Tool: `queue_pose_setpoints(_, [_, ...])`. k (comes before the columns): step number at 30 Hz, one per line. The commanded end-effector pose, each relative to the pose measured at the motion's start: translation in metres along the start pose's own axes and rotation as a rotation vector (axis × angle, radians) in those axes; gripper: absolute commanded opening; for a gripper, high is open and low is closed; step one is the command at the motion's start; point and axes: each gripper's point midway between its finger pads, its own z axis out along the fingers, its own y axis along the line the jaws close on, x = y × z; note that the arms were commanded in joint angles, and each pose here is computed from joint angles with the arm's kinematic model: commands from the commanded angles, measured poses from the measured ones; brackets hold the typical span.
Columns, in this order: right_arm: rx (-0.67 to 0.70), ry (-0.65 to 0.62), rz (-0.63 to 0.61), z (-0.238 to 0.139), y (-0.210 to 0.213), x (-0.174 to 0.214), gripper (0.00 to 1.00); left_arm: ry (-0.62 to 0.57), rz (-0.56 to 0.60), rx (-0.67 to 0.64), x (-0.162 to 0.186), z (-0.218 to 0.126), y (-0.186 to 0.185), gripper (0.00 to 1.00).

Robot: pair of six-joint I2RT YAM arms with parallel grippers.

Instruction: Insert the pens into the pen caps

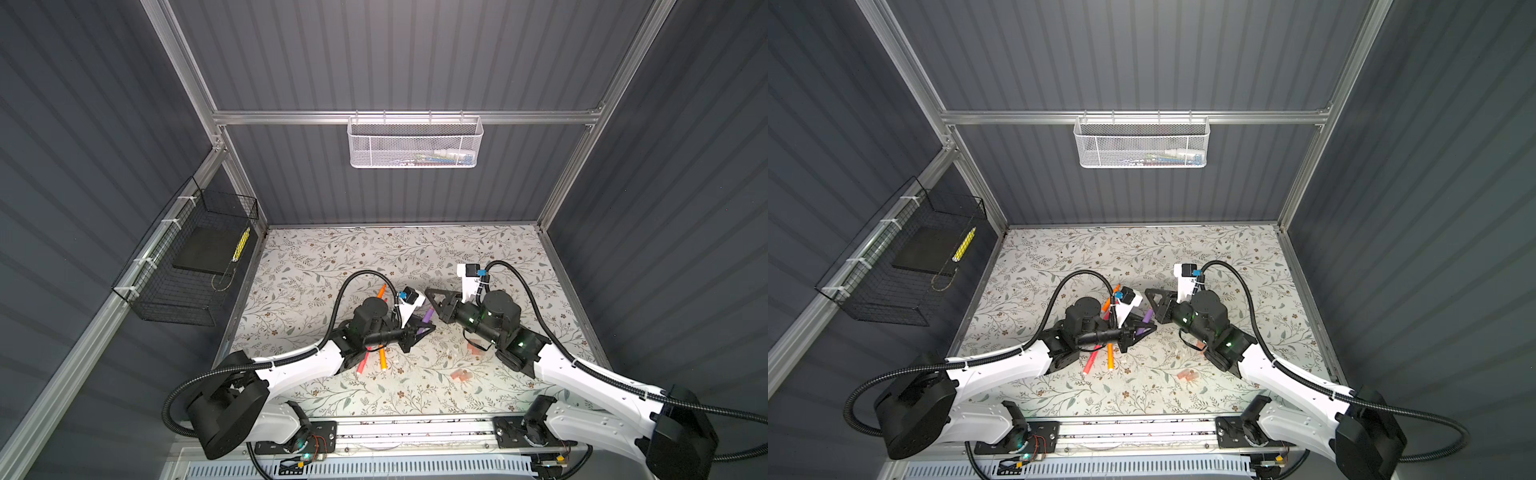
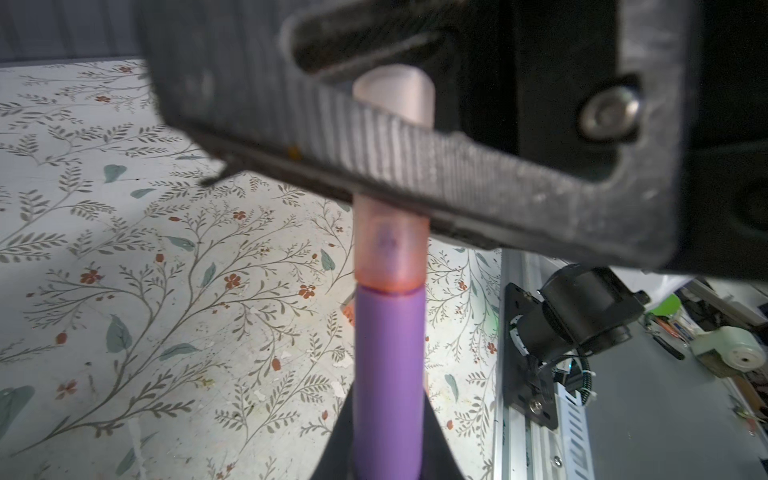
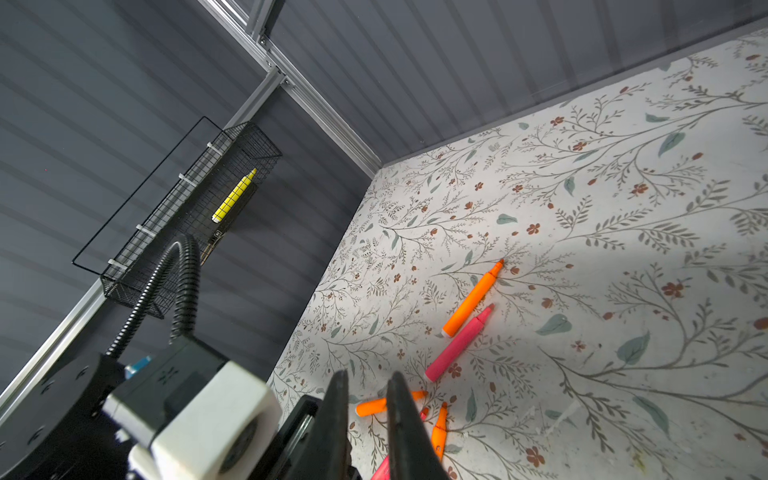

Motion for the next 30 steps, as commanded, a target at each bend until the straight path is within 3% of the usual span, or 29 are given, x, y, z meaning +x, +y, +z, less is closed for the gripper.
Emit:
queue_pose_setpoints(1, [-0.163,0.059,-0.042,-0.007,0.025,0.018,0.00,-0.070,0.019,0.125,-0.027,-0.004,-0.023,0.00])
queue_pose_setpoints(6, [-0.242,0.077,-0.066,-0.015,0.030,0.033,0.00,-0.086,0.028,0.112,-0.032,-0.010,-0.024,0.00])
queue_pose_setpoints(10, [-0.019,0.090,-0.018,-0.013,0.009,0.049,0.00,-0.094,0.023,-0.047,-0.032,-0.016,0.000,0.00])
queue_pose_setpoints(14, [0.126,0.171,0.153,-0.003,0.000,0.088,0.00,-0.108,0.024,-0.222,-0.037,-0.027,0.025,0.00])
queue_pose_setpoints(20, [0.084,0.183,0.282,0.012,0.015,0.116,0.00,-0.132,0.014,-0.325,-0.038,-0.039,0.038,0.00])
queue_pose_setpoints(26, [0.024,0.190,0.226,0.011,0.036,0.120,0.00,-0.121,-0.007,-0.310,-0.037,-0.034,0.039,0.00])
queue_pose_setpoints(30, [-0.053,0.159,0.158,0.004,0.043,0.123,0.00,-0.166,-0.052,-0.221,-0.045,-0.042,0.035,0.00])
